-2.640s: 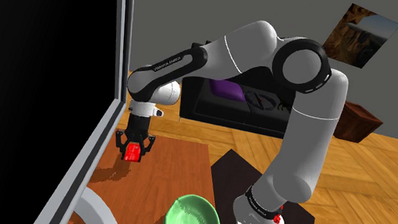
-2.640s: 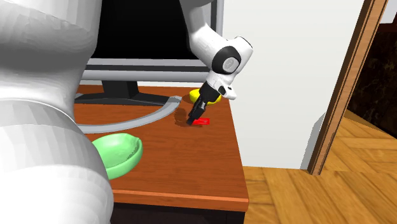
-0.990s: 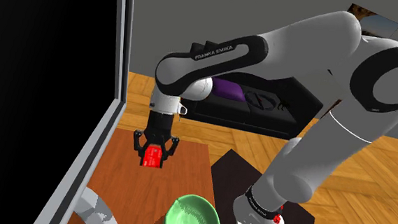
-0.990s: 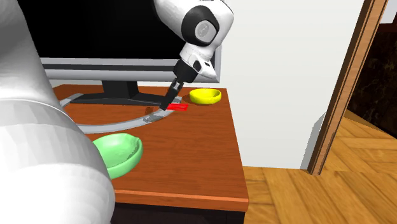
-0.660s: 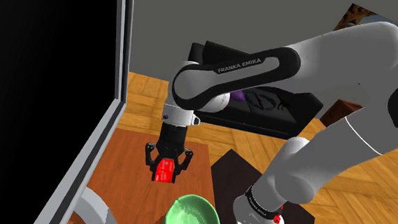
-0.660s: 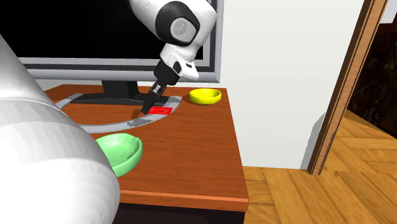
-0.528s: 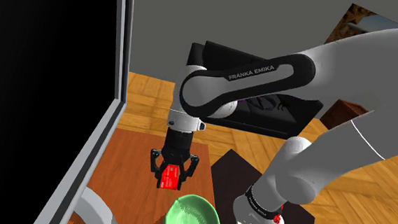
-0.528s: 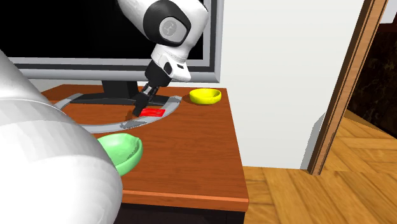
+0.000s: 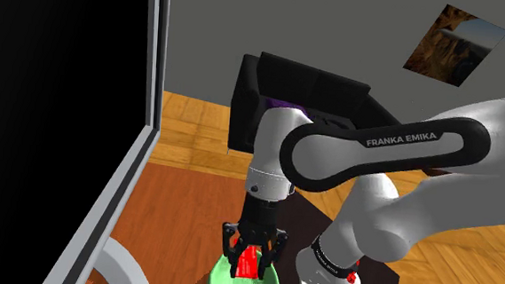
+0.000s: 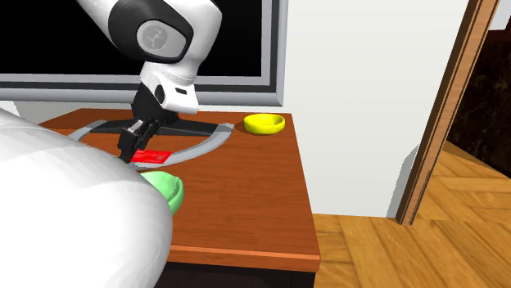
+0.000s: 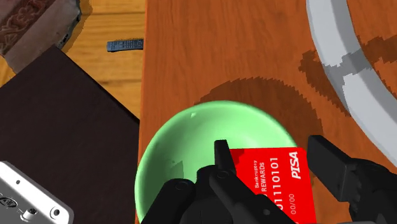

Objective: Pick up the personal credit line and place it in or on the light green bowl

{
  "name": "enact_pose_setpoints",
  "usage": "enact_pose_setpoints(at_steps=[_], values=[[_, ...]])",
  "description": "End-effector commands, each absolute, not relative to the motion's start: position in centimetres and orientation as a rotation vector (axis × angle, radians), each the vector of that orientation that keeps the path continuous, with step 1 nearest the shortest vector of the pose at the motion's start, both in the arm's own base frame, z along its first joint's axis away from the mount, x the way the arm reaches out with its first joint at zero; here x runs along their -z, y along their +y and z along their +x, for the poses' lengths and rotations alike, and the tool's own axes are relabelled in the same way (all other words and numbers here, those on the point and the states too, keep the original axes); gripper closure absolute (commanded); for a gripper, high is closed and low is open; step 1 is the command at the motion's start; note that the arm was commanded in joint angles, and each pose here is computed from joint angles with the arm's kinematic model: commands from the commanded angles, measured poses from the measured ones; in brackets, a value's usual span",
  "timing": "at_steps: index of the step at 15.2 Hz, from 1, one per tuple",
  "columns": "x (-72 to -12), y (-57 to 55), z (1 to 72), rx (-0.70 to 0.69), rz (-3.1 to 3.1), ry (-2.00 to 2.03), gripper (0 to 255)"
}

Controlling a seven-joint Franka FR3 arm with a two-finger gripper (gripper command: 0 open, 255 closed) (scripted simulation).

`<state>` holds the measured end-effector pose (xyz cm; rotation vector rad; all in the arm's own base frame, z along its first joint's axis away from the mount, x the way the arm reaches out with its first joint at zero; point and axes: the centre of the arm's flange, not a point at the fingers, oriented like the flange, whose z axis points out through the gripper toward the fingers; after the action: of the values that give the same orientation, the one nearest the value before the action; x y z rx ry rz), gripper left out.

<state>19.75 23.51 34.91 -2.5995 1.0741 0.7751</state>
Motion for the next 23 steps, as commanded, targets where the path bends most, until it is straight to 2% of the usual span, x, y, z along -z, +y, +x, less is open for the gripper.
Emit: enact_pose_setpoints(at_steps=[1, 17, 23], values=[[-34.9, 23.4, 17.2, -0.776, -2.597, 1.075, 255], [-26.8, 23.4, 16.6, -0.776, -2.597, 1.075, 255], [-26.8, 23.4, 16.6, -0.776, -2.597, 1.075, 255]])
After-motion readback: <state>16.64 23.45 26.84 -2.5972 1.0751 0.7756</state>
